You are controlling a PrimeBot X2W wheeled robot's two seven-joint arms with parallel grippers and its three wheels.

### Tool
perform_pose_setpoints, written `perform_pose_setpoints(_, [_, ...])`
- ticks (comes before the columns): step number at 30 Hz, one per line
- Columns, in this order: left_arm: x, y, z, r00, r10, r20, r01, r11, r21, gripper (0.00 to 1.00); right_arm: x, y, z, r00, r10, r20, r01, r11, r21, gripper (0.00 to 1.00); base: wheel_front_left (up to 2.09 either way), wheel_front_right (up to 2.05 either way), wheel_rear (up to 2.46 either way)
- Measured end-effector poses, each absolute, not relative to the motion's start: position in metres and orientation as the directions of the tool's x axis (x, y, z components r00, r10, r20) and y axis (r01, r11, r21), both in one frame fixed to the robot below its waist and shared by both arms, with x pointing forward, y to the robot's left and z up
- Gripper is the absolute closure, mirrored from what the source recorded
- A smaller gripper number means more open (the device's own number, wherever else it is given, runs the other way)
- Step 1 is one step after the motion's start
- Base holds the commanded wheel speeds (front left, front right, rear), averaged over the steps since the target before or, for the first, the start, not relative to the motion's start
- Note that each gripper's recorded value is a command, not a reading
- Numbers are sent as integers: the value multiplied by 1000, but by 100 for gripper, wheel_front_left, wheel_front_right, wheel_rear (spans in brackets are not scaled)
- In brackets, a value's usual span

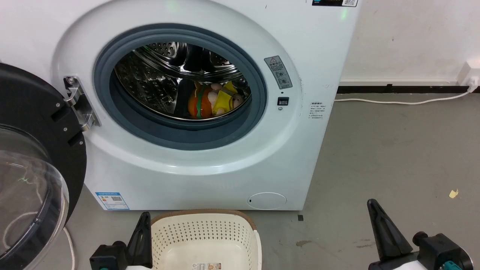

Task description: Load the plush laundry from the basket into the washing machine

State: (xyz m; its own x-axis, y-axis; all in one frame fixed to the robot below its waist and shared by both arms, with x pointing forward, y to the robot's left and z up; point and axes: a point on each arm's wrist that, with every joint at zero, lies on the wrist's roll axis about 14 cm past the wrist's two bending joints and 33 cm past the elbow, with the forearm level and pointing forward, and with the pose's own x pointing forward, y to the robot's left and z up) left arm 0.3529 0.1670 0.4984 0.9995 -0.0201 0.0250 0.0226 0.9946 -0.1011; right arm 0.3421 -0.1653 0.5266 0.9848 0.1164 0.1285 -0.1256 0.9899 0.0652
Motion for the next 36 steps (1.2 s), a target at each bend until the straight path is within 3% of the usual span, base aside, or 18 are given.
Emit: perform_pose_setpoints(36, [358,169,506,1000,-18,14,19,998,-60,100,350,-163,522,989,129,72,-131,991,26,100,0,0,0])
